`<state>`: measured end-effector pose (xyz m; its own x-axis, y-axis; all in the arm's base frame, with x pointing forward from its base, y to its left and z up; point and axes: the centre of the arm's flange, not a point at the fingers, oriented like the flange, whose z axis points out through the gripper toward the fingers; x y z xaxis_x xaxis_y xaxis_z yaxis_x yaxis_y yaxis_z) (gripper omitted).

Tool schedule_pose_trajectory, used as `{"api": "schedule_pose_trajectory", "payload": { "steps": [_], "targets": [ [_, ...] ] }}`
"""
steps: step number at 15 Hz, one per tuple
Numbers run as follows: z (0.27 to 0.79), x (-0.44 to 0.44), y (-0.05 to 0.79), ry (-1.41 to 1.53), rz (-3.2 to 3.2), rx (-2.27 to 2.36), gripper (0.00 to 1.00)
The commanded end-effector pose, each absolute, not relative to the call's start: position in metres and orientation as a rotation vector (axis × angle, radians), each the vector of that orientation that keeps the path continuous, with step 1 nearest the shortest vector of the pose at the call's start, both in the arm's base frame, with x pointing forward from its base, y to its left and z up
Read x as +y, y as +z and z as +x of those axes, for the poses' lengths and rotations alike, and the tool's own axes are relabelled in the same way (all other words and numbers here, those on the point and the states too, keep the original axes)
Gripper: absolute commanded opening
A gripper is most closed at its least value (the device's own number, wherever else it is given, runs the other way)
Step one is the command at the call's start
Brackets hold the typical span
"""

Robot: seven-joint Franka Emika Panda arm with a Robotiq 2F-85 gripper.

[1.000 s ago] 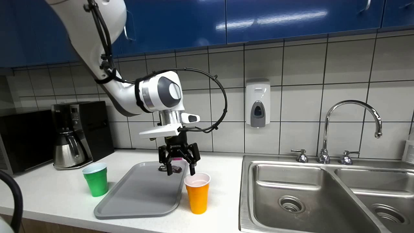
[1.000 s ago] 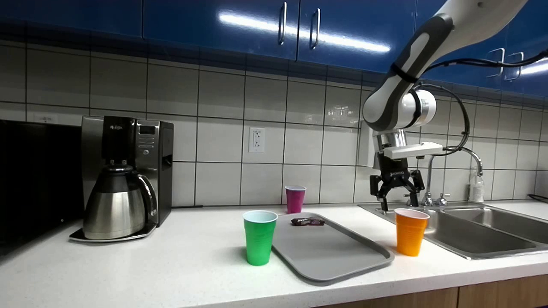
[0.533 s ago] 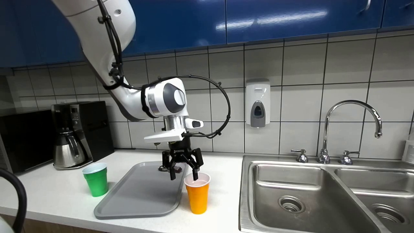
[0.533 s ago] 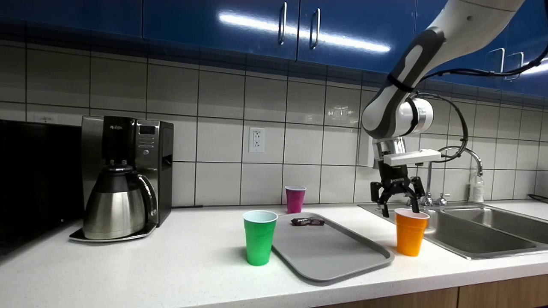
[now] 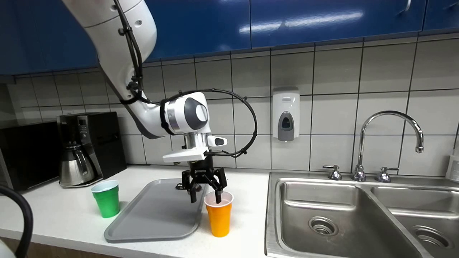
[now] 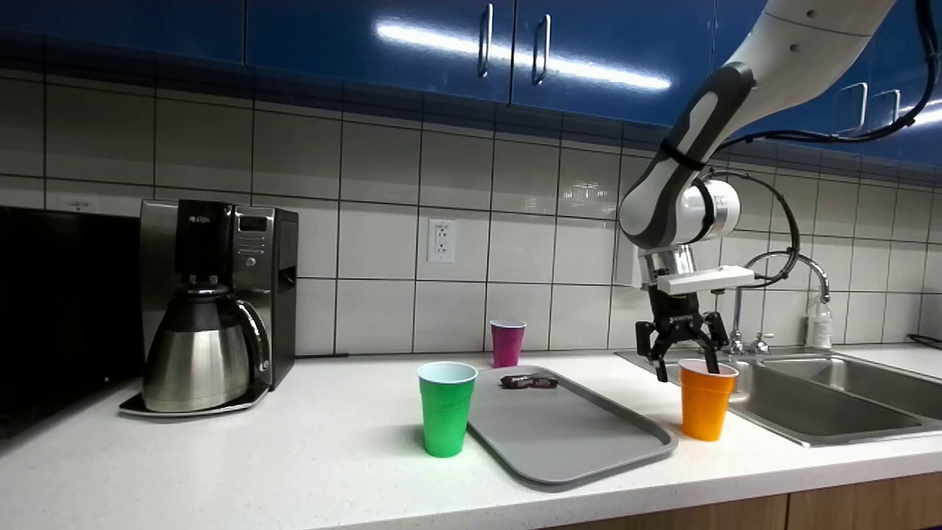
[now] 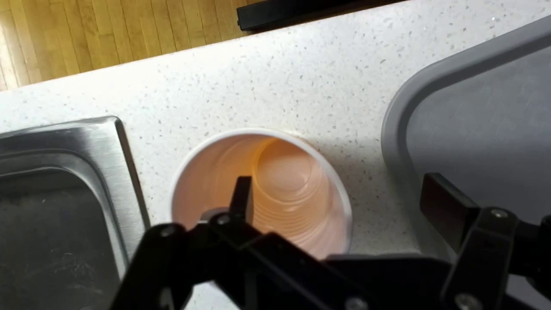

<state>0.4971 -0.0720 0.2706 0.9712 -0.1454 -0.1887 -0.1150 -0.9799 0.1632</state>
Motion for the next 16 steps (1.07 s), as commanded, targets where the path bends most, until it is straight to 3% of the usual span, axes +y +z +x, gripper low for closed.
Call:
{"api": "schedule_pose_trajectory", "payload": {
  "steps": [1,16],
  "targets": [
    [0.5059,-0.0741,0.2673,-0.282,2.958,-0.160,1.00],
    [0.5037,-0.0723,0.2625,-0.272,2.971,-0.174,1.00]
  ]
}}
